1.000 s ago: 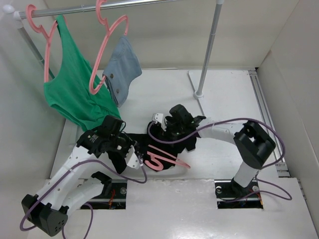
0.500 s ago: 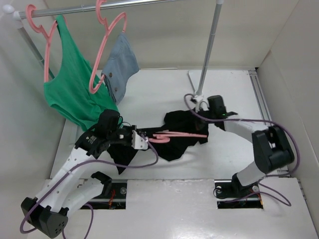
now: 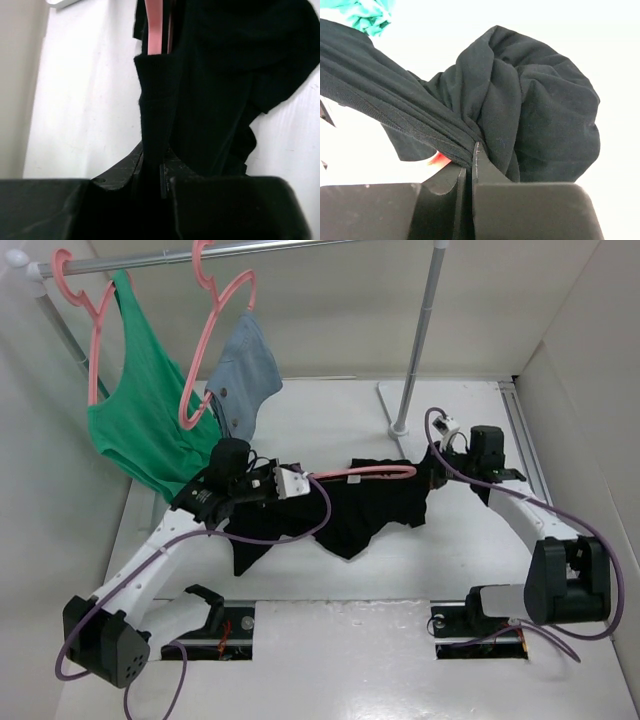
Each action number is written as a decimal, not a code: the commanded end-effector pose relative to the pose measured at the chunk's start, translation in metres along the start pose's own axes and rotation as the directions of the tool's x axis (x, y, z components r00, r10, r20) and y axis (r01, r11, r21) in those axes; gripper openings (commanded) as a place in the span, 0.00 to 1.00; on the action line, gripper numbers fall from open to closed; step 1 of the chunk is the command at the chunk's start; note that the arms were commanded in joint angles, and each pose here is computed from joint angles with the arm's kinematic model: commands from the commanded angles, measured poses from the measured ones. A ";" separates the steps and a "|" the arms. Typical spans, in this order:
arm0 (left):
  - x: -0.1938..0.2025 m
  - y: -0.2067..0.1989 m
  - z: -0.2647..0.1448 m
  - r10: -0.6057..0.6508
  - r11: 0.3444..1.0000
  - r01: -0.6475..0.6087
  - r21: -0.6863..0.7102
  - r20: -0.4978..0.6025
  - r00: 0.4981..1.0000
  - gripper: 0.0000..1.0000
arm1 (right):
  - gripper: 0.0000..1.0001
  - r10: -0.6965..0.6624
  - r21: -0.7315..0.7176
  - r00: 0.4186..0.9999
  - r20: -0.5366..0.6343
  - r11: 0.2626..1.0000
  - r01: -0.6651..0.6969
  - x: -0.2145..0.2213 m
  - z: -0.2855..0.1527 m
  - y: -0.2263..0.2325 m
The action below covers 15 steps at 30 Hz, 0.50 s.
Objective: Place the t-shirt on the hanger
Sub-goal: Place tshirt on hanger
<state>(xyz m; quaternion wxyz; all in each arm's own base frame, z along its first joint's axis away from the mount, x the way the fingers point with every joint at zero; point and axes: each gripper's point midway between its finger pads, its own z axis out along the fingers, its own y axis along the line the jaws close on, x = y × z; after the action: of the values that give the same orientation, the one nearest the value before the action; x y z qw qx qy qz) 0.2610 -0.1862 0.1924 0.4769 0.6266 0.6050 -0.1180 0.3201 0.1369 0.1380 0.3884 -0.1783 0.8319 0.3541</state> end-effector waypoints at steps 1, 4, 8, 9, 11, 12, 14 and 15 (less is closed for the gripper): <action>0.026 0.053 -0.039 -0.031 0.971 -0.017 -0.238 -0.197 0.980 0.00 | 0.00 -0.037 0.339 0.998 0.041 0.940 0.021 -0.025 -0.040 -0.067; 0.041 0.055 -0.035 -0.043 0.973 -0.020 -0.228 -0.265 0.963 0.00 | 0.00 -0.114 0.332 0.992 0.048 0.939 0.092 -0.044 -0.048 -0.059; 0.069 0.055 -0.031 -0.050 0.977 -0.033 -0.209 -0.380 0.924 0.00 | 0.00 -0.198 0.323 0.980 -0.007 0.927 0.190 -0.055 -0.063 -0.047; 0.069 0.060 -0.031 -0.066 0.973 -0.027 -0.231 -0.385 0.920 0.00 | 0.00 -0.217 0.331 0.976 -0.028 0.919 0.214 -0.056 -0.066 -0.048; 0.073 0.065 -0.031 -0.098 0.967 -0.005 -0.253 -0.395 0.913 0.00 | 0.00 -0.226 0.363 0.972 -0.063 0.902 0.233 -0.057 -0.074 -0.051; 0.076 0.067 -0.033 -0.107 0.965 -0.001 -0.261 -0.398 0.911 0.00 | 0.00 -0.228 0.357 0.970 -0.081 0.902 0.242 -0.057 -0.075 -0.050; 0.077 0.073 -0.036 -0.068 0.964 -0.050 -0.263 -0.420 0.905 0.00 | 0.00 -0.239 0.343 0.966 -0.098 0.903 0.258 -0.059 -0.075 -0.049; 0.082 0.067 -0.032 -0.047 0.966 -0.072 -0.247 -0.445 0.894 0.00 | 0.00 -0.227 0.339 0.968 -0.108 0.907 0.250 -0.058 -0.077 -0.047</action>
<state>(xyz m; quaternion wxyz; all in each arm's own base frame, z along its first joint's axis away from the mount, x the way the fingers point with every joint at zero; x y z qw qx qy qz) 0.3041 -0.1877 0.1983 0.4836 0.6225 0.6118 -0.0659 0.3274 0.1084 0.1862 0.4141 -0.2513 0.8361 0.2575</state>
